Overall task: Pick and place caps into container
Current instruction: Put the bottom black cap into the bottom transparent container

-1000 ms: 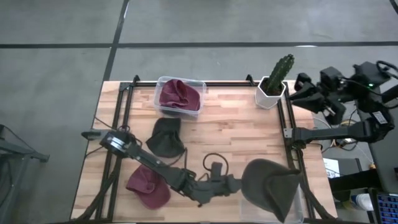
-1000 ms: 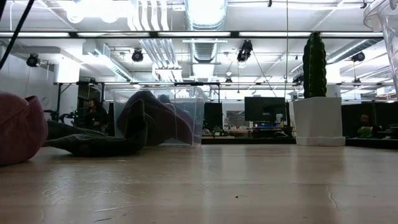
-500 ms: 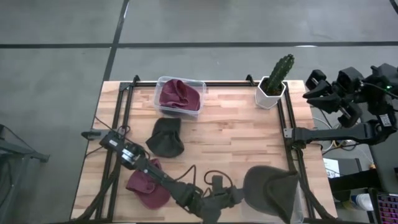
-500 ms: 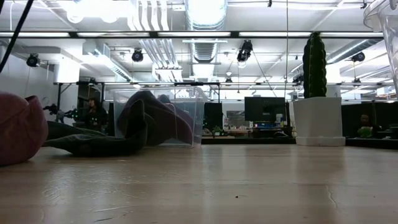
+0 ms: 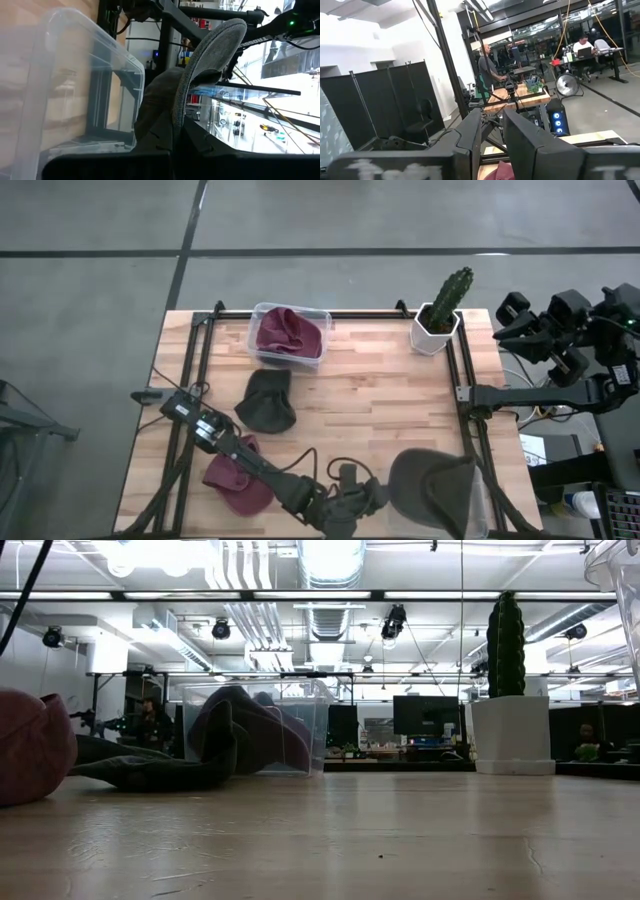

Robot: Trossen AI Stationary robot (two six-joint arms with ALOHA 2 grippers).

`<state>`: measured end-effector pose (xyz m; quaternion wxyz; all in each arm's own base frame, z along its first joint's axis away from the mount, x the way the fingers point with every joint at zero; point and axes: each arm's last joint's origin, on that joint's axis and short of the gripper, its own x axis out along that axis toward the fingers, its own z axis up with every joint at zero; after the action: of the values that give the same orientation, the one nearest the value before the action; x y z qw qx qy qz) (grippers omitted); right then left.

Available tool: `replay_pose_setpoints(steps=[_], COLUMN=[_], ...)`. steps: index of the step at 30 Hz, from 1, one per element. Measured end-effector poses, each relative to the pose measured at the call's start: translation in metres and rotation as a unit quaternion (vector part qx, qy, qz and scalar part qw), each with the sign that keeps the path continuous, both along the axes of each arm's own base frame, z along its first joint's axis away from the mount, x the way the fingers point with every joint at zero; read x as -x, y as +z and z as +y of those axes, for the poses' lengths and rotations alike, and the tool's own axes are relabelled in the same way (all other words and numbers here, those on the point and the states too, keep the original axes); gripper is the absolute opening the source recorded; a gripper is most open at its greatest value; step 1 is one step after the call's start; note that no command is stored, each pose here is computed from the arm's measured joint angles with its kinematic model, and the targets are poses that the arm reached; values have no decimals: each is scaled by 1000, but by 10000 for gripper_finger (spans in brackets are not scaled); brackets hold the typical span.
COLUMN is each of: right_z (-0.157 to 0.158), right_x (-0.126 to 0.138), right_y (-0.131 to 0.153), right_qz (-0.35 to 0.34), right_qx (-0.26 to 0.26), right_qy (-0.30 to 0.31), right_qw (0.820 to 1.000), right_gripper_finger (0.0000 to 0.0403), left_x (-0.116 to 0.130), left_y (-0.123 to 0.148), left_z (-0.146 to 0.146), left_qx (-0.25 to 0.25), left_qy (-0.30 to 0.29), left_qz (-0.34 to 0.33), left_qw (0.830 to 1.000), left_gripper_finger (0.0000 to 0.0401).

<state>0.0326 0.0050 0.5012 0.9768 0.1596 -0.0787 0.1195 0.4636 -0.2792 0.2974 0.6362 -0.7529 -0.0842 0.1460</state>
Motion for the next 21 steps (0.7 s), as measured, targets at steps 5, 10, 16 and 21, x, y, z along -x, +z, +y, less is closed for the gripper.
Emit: replay_pose_setpoints(steps=[5,10,16,21], right_z=[0,0,0,0], right_x=[0,0,0,0], right_y=[0,0,0,0], right_qz=[-1,-1,-5,-5], right_qx=[3,4,23,23], right_qy=[-1,-1,-5,-5], right_qw=[1000,1000,1000,1000], right_gripper_finger=[79,72,72,75], left_x=[0,-4,-11,-12], left_y=[0,0,0,-1], left_z=[0,6,14,15], left_qx=[12,19,32,35], left_qy=[-7,-3,-39,-42], left_qz=[-2,-4,-2,-2], left_qw=[1000,1000,999,999], left_gripper_finger=[9,17,73,125])
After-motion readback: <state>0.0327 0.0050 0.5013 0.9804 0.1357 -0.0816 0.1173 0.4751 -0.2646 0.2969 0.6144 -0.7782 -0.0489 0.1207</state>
